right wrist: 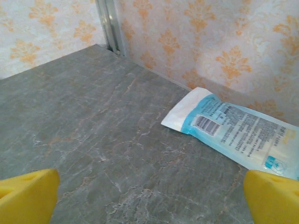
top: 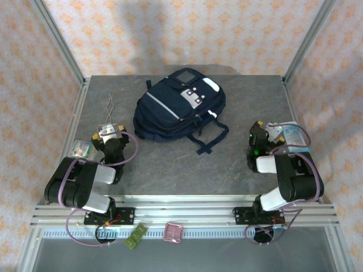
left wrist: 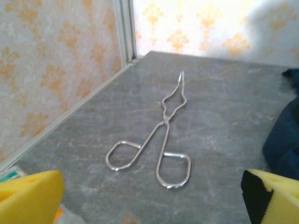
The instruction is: Pack books, pencil case, and school supplies into a backpack
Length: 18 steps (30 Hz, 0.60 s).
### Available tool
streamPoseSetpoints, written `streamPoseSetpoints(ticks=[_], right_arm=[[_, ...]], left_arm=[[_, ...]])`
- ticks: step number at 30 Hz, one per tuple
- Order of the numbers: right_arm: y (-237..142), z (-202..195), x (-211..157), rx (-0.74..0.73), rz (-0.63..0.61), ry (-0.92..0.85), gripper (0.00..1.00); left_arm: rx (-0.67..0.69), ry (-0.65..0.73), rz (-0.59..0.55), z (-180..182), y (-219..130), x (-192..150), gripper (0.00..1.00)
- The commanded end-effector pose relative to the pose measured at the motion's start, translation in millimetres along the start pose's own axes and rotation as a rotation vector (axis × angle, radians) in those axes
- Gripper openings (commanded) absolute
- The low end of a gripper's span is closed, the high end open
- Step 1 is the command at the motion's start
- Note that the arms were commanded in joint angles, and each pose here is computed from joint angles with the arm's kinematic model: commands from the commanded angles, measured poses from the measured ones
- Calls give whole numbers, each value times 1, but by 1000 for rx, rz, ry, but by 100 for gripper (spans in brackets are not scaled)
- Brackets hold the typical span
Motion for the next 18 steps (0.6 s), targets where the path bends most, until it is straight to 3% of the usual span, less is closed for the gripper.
streamPoseSetpoints(ticks=[1, 3, 7, 8, 10, 12, 14, 18], right_arm=[[-4, 1, 16, 91, -105, 62, 100], [-8, 0, 14, 164, -126, 51, 100], [-15, 2, 4, 355, -160, 7, 100], [-19, -1, 2, 360, -230, 25, 100], [-15, 2, 3, 364, -166, 3, 100], [-18, 0, 2, 365, -215, 16, 99], [-15, 4, 3, 367, -162, -13, 100], [-16, 10, 3, 392, -179, -41, 100]], left_arm=[[-127, -90, -157, 1, -14, 16, 100], [-188, -68, -203, 0, -18, 17, 100], [-183, -38, -114, -8, -5, 13, 100], [-173, -42, -114, -9, 1, 14, 100], [-129, -69, -91, -7, 9, 16, 100], [-107, -73, -81, -5, 11, 15, 100], [-107, -71, -82, -5, 11, 15, 100], [-107, -65, -80, -4, 11, 14, 100]])
Point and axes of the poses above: each hand's point on the last joint's axis, 136 mm out from that joint toward the fingers, its own y axis out along the fingers, its own z axis along the line the jaws close on, x = y × z, the point moved 10 cm from there along -y, back along the fingers, and after that the axes turned 13 degrees about -y, right-handed, at the moved point
